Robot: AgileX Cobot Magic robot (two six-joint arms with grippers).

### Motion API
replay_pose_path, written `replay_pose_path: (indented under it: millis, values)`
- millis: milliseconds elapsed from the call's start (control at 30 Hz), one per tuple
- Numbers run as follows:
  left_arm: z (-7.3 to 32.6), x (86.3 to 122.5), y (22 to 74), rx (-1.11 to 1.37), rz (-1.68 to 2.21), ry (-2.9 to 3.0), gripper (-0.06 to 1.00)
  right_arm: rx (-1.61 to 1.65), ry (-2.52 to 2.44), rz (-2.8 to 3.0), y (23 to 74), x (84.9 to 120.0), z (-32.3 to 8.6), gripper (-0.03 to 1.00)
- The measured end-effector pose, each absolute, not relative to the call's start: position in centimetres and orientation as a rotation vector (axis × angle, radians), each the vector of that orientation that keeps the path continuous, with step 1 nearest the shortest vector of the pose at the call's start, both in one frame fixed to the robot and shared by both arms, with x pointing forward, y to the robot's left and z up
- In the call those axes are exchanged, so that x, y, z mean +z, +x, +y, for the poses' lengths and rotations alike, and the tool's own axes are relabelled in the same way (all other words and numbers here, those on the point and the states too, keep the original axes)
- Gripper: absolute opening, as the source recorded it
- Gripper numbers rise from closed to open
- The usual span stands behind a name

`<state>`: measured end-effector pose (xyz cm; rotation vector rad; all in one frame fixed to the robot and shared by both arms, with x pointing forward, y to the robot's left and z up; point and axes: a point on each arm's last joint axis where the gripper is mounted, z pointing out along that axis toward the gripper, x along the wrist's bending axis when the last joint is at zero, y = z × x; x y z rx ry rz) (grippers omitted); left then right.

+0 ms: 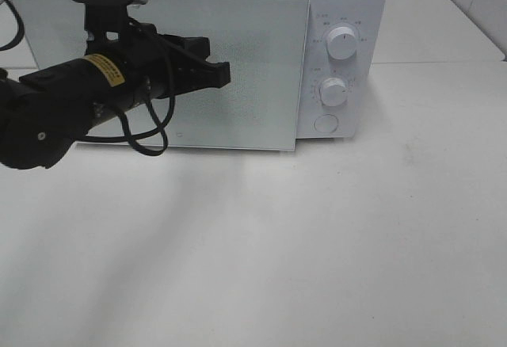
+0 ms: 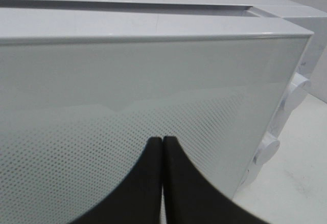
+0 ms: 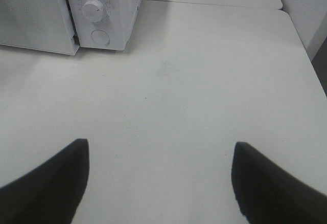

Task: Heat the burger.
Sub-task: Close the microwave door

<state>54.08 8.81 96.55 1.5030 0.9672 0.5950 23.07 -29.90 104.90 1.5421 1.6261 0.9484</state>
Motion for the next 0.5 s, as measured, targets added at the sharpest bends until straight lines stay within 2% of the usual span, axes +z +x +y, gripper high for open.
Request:
replay_pose_path:
  millis: [500]
  values:
    - [5.8, 95.2, 57.2, 0.591, 0.954, 1.526, 0.00, 0.948, 1.542, 1.626, 23.1, 104.9, -29.9, 0.76]
